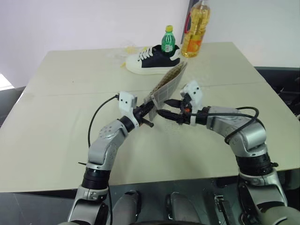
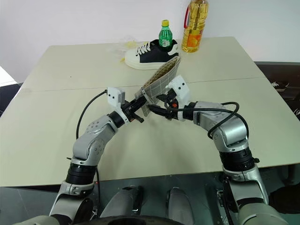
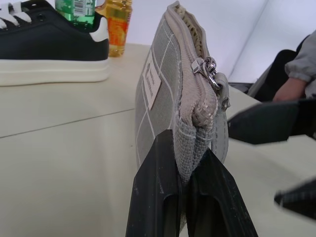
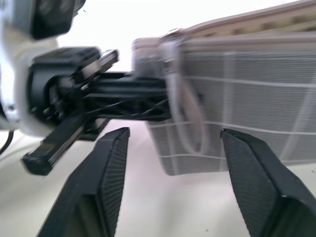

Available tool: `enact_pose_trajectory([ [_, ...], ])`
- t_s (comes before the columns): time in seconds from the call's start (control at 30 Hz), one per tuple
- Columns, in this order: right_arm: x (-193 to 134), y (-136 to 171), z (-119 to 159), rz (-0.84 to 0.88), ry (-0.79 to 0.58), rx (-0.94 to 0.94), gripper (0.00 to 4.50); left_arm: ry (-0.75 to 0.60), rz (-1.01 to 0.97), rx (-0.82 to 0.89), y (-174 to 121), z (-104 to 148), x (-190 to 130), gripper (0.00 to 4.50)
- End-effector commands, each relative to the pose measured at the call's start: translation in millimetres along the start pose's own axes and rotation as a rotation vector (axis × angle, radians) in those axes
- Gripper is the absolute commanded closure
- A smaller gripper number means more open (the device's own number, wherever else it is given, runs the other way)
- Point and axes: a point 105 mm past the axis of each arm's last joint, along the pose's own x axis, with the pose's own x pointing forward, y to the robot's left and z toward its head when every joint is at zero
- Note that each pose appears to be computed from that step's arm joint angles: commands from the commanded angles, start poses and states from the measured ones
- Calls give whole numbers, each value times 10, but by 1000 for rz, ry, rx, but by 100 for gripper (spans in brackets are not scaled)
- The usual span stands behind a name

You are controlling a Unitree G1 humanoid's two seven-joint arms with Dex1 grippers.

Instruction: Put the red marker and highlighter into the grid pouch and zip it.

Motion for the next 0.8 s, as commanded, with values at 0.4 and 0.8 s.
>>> enact_pose_trajectory([
  [0.4,93,-75,89,-86,-37,-58,447,-57,-22,23,-67,162,-7,450],
  [0.8,-770,-1239,492,-545,27,-292,447,50,-49,202,94,24,-399,450],
])
